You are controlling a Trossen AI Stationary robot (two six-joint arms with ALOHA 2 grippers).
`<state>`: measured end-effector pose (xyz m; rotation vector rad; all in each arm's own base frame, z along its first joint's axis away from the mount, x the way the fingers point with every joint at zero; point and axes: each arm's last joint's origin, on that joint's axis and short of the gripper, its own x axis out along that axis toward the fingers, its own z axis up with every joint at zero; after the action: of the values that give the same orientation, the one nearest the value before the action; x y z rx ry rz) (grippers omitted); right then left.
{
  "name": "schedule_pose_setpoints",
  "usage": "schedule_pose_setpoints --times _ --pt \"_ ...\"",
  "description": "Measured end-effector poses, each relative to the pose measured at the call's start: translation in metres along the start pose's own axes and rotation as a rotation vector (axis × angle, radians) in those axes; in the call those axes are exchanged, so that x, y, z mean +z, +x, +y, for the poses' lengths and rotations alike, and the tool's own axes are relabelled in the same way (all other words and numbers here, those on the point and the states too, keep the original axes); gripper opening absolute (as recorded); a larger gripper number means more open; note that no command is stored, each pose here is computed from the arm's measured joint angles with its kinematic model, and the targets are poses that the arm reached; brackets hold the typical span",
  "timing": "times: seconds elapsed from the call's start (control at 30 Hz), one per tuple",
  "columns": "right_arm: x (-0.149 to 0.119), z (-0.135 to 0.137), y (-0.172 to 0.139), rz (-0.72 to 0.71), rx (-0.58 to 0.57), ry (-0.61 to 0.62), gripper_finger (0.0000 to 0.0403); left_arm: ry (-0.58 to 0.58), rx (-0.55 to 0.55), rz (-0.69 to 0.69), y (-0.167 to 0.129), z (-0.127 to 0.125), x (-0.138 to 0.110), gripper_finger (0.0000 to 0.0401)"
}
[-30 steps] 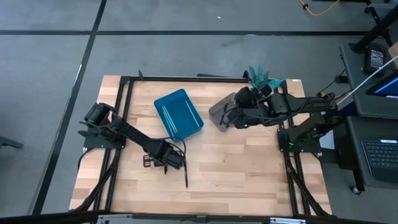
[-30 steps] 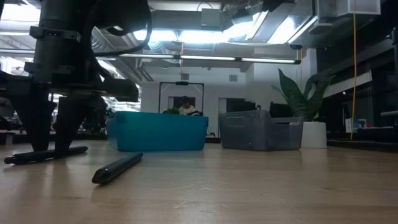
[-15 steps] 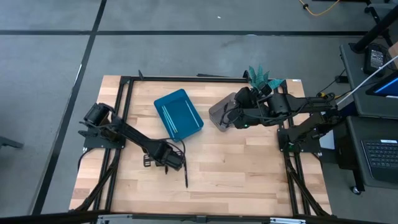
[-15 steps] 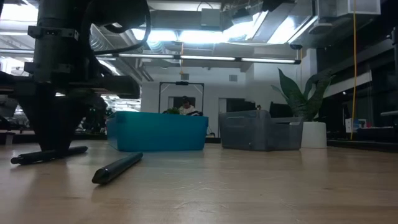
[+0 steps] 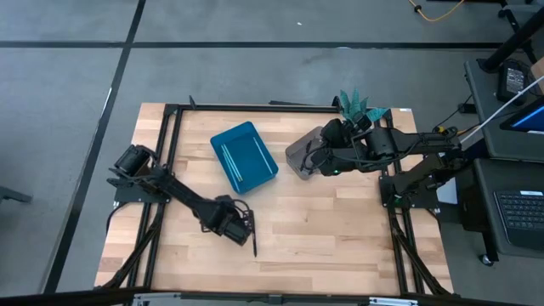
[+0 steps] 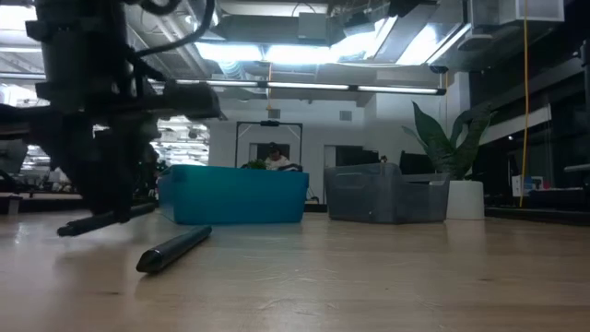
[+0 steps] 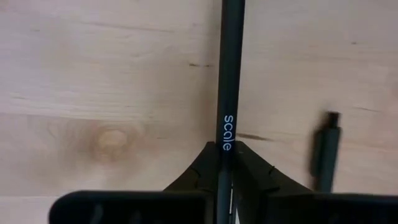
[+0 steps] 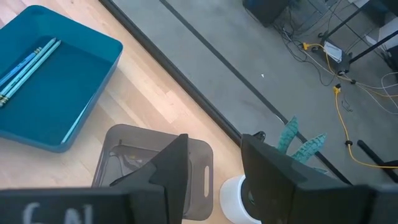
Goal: Sort pens & pencils
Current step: Put the left black pen into the gray bin
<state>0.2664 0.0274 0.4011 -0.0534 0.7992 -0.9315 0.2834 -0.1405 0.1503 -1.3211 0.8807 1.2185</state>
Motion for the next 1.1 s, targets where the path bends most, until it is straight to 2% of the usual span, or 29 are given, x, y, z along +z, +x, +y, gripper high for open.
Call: schedule_pose_setpoints --times 0.43,0.83,0.97,1.1 --pt "0.0 0.0 0.0 0.003 0.004 0.034 0.0149 0.047 -0.124 -0.042 -0.022 -0.006 -0.019 0.002" --pt "-0.004 0.005 0.001 0.117 0.111 0.185 0.0149 0.237 -0.305 -0.14 -0.054 -0.029 -0.028 0.0021" --pt "-0.014 0.01 0.013 0.157 0.071 0.191 0.0149 0.298 -0.337 -0.172 -0.06 -0.036 -0.027 0.0021" --pt "-0.03 0.018 0.038 0.264 0.044 0.193 0.0149 0.335 -0.352 -0.203 -0.064 -0.041 -0.025 0.0021"
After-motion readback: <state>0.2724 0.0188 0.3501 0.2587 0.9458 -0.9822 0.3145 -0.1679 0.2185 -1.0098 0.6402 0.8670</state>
